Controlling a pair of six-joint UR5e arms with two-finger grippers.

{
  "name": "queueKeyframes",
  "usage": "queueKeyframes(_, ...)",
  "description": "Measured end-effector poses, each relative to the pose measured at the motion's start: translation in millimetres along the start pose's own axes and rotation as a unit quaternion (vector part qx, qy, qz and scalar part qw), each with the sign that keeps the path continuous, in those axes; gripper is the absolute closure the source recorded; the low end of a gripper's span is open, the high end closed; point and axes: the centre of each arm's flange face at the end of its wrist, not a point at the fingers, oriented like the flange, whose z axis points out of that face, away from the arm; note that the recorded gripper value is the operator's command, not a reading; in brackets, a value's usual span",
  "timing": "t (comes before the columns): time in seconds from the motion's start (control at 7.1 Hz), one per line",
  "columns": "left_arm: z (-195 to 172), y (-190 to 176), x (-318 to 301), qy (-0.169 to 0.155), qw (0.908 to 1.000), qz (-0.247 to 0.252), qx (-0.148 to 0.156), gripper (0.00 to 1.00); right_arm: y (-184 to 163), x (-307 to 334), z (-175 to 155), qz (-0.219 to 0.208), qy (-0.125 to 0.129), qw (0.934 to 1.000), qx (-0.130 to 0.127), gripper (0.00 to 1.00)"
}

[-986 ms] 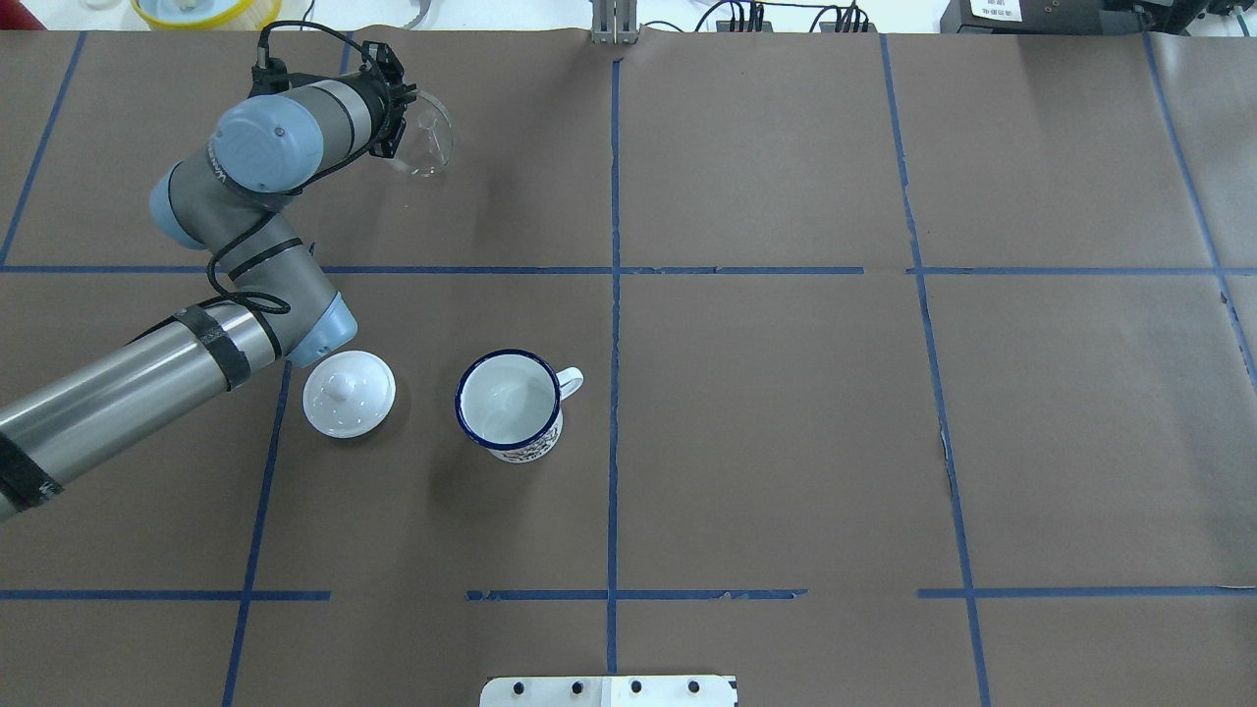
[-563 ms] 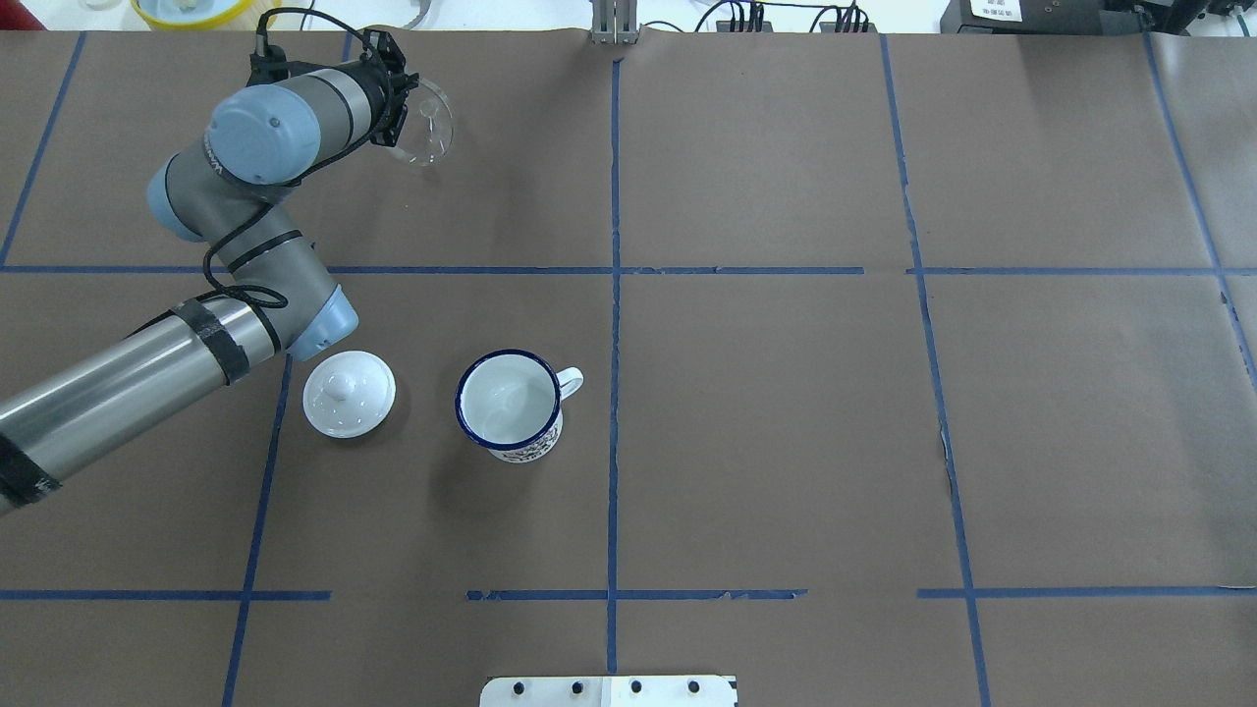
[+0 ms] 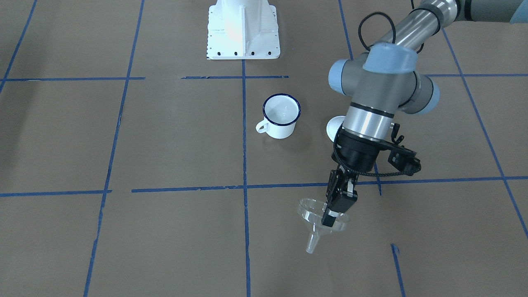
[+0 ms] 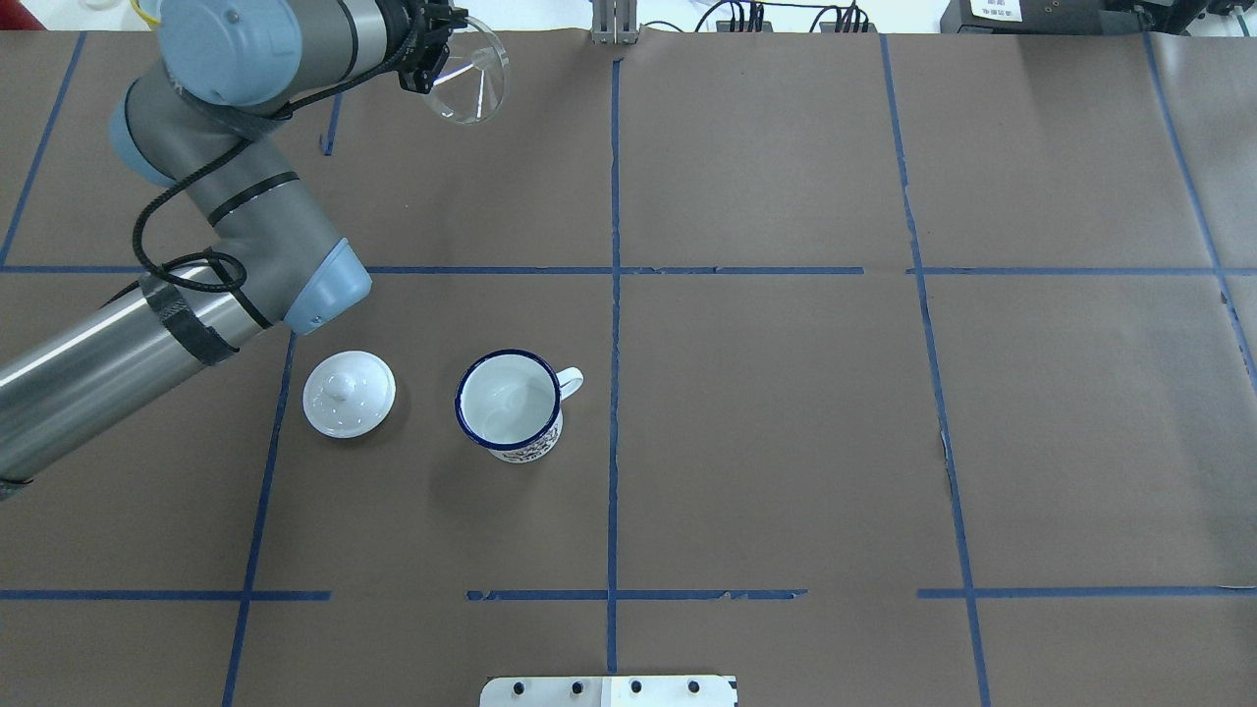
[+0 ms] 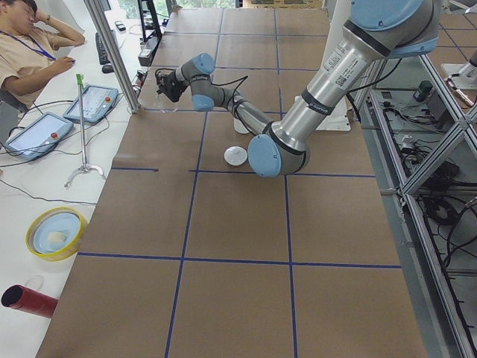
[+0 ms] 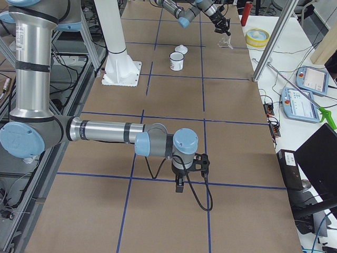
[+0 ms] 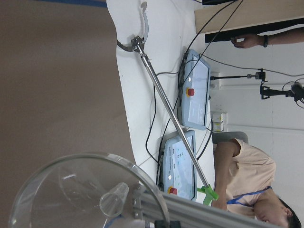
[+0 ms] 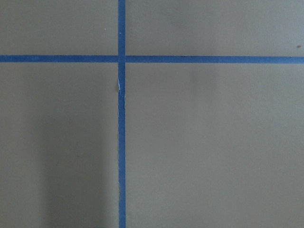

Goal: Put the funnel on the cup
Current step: 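Carry the funnel with the left gripper over the mug opening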

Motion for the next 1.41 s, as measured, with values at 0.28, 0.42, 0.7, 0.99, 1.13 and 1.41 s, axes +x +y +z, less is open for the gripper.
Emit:
queueKeyframes(0.28, -88, 51, 18, -0.07, 0.9969, 0.025, -0.025, 1.0, 0, 0, 0, 0.0, 0.0, 1.0, 0.0, 0.0)
queueKeyframes(0.42, -121, 70, 22, -0.111, 0.9919, 0.053, -0.032, 1.0, 0, 0, 0, 0.0, 0.0, 1.0, 0.0, 0.0)
queueKeyframes(0.7, -141, 120, 6, -0.228, 0.9625, 0.144, -0.029, 1.0, 0, 0, 0, 0.0, 0.0, 1.0, 0.0, 0.0)
queueKeyframes(0.99, -134, 151, -33, -0.336, 0.9115, 0.236, -0.027, 1.0, 0, 0, 0, 0.0, 0.0, 1.0, 0.0, 0.0)
queueKeyframes(1.13, -121, 159, -54, -0.373, 0.8878, 0.268, -0.031, 1.0, 0, 0, 0, 0.0, 0.0, 1.0, 0.0, 0.0)
queueKeyframes(1.41, -84, 171, -88, -0.411, 0.8601, 0.299, -0.04, 1.0, 0, 0, 0, 0.0, 0.0, 1.0, 0.0, 0.0)
